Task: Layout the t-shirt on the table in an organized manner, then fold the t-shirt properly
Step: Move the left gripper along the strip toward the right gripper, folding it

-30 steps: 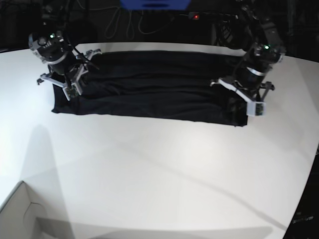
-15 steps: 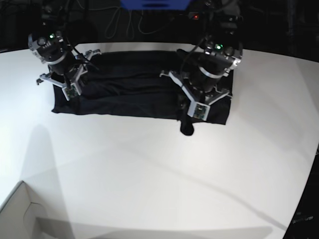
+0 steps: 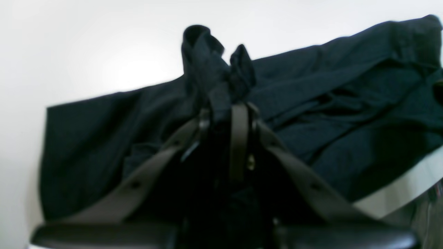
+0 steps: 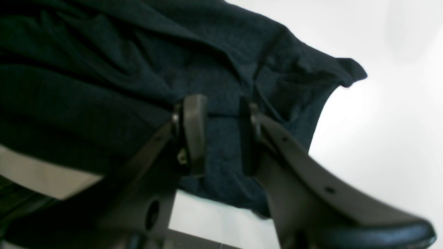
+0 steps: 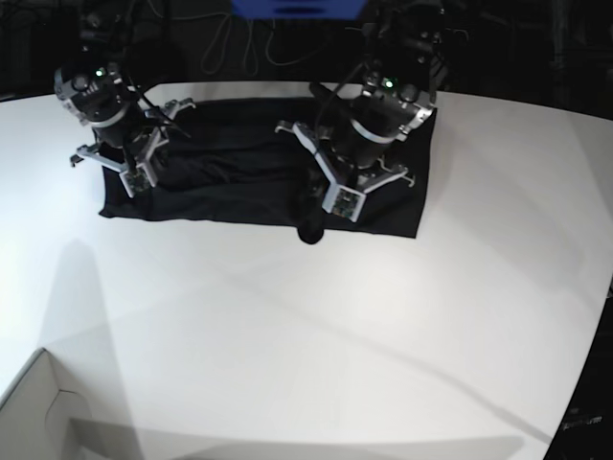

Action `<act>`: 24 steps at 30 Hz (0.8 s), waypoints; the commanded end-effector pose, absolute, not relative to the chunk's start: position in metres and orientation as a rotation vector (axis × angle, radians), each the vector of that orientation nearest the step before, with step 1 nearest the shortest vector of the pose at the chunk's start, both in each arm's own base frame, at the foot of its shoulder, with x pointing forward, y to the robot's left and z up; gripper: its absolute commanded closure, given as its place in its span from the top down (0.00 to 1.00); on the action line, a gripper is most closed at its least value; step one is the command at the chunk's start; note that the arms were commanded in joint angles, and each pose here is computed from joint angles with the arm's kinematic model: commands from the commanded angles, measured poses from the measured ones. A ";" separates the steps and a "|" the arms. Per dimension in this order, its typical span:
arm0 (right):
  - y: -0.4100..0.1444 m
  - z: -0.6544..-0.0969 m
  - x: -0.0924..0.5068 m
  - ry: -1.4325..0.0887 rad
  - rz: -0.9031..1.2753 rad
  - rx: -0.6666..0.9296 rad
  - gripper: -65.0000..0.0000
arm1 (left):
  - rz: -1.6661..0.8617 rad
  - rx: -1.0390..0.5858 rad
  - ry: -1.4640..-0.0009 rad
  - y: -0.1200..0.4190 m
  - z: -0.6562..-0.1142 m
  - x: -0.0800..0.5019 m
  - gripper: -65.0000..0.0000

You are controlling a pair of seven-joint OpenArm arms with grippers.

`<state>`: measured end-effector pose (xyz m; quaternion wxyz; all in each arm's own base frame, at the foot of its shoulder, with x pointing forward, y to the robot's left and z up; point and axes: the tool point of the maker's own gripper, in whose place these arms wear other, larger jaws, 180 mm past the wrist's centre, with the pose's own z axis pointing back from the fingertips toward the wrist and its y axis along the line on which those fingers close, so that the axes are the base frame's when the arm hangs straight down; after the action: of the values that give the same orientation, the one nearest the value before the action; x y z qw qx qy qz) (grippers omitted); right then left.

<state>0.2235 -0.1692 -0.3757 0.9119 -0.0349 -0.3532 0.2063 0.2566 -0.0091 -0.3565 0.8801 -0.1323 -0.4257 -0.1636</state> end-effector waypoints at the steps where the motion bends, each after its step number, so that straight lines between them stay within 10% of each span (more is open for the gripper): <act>1: -0.169 -0.367 0.230 -0.769 0.429 -0.075 0.26 | -0.334 -0.296 -0.923 -0.014 -0.348 0.261 0.00; 24: -0.169 -0.368 0.227 -0.763 0.429 -0.073 0.26 | -0.401 -0.353 -0.910 -0.044 -0.349 0.258 0.00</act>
<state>0.2224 -0.1691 -0.3764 0.9124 -0.0341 -0.3520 0.2061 0.2529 -0.0373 -0.3615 0.8748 -0.1549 -0.4146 -0.1969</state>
